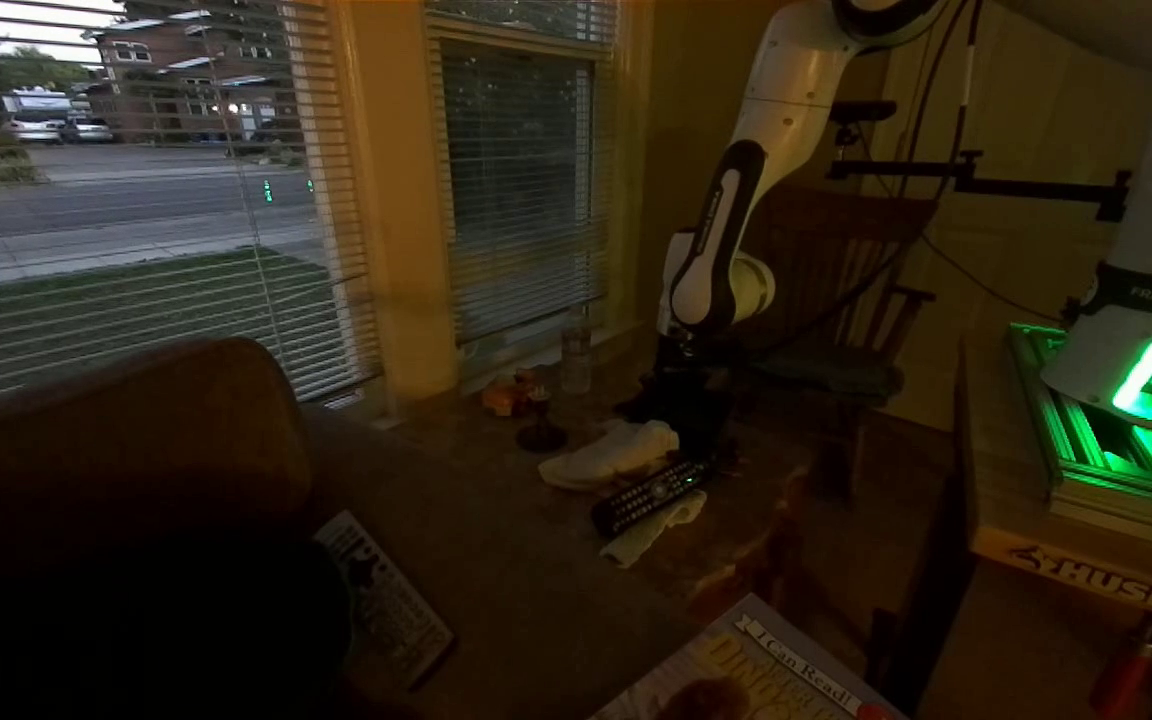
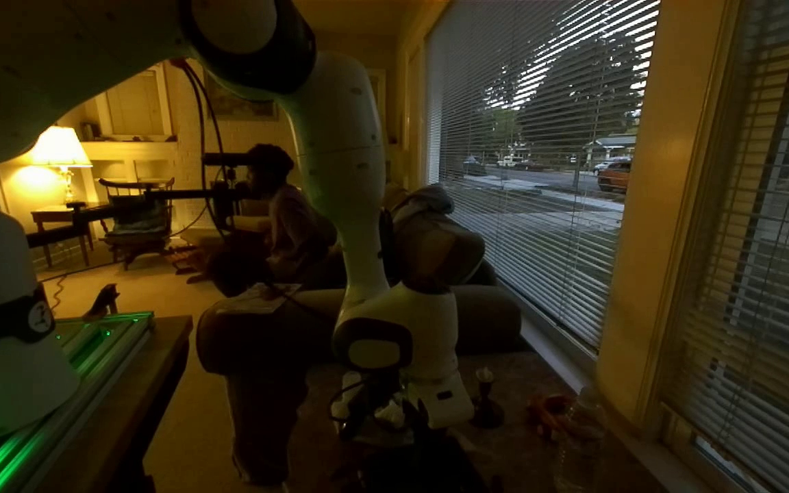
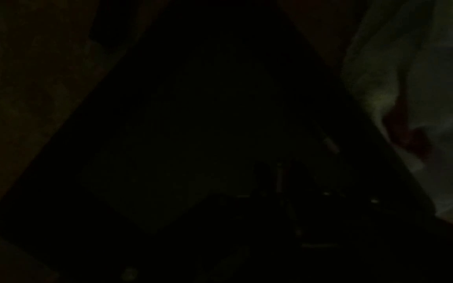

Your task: Move the candle holder to the left and move the black tray to the left

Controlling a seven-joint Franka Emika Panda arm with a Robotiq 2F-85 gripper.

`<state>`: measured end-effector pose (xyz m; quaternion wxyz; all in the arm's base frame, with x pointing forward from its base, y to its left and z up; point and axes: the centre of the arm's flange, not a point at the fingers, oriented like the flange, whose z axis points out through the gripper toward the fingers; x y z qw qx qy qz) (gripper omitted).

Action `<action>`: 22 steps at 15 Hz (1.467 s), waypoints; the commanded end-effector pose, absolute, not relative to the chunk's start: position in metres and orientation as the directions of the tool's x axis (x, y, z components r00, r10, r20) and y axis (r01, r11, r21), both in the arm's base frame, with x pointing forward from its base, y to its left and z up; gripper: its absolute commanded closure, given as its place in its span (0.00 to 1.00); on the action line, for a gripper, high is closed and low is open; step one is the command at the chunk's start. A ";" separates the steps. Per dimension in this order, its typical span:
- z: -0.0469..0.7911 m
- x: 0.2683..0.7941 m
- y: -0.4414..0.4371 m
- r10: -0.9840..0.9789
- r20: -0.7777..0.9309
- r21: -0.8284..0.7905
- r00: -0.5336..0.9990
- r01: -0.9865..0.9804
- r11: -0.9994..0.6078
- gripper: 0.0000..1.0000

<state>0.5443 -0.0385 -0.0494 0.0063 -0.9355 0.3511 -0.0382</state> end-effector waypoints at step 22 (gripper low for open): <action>0.117 0.591 0.059 -0.095 -0.045 -0.091 0.994 -0.099 -0.991 0.00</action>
